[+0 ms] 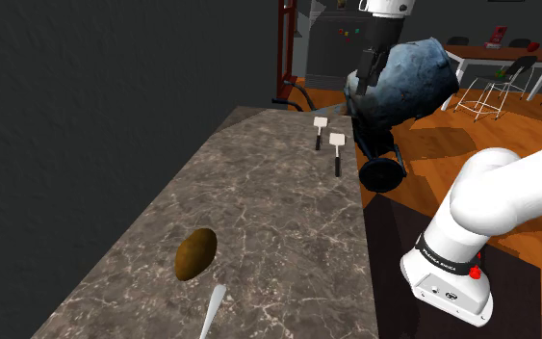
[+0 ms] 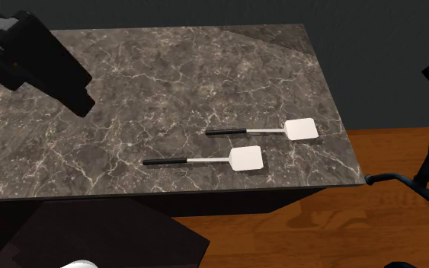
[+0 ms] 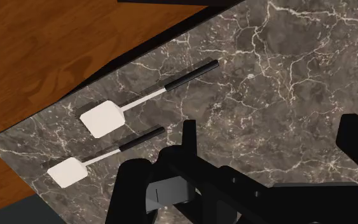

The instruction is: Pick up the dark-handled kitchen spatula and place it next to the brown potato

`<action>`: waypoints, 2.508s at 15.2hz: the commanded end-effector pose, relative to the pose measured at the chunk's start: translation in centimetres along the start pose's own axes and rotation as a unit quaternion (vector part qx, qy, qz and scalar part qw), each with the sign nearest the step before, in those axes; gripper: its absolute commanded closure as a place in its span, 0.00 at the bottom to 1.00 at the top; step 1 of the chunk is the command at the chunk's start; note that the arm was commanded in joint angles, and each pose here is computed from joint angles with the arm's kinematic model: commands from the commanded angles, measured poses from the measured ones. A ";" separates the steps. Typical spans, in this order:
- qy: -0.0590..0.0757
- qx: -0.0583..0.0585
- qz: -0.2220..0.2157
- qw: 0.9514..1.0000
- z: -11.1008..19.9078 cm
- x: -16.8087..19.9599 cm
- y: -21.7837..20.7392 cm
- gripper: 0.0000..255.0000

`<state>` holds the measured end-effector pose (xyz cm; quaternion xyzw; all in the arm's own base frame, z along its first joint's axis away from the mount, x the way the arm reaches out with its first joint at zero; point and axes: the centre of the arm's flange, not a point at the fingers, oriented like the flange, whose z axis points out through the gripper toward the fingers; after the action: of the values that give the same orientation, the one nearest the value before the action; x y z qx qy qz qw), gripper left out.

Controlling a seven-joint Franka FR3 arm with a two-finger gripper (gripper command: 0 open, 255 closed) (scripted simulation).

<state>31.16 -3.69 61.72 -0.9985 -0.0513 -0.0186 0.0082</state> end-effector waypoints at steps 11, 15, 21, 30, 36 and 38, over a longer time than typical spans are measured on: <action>-0.013 0.001 0.182 0.983 7.4 10.1 4.9 0.00; -0.018 0.001 0.254 0.967 10.5 13.5 7.8 0.00; -0.026 0.001 0.359 0.933 15.1 17.7 13.0 0.00; -0.037 0.001 0.507 0.861 22.2 21.4 22.1 0.00; -0.040 0.002 0.551 0.834 25.9 21.8 25.1 0.00; -0.040 0.002 0.551 0.834 27.0 21.7 25.1 0.00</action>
<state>56.34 -25.87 35.71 -0.8619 0.5061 0.0289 0.0166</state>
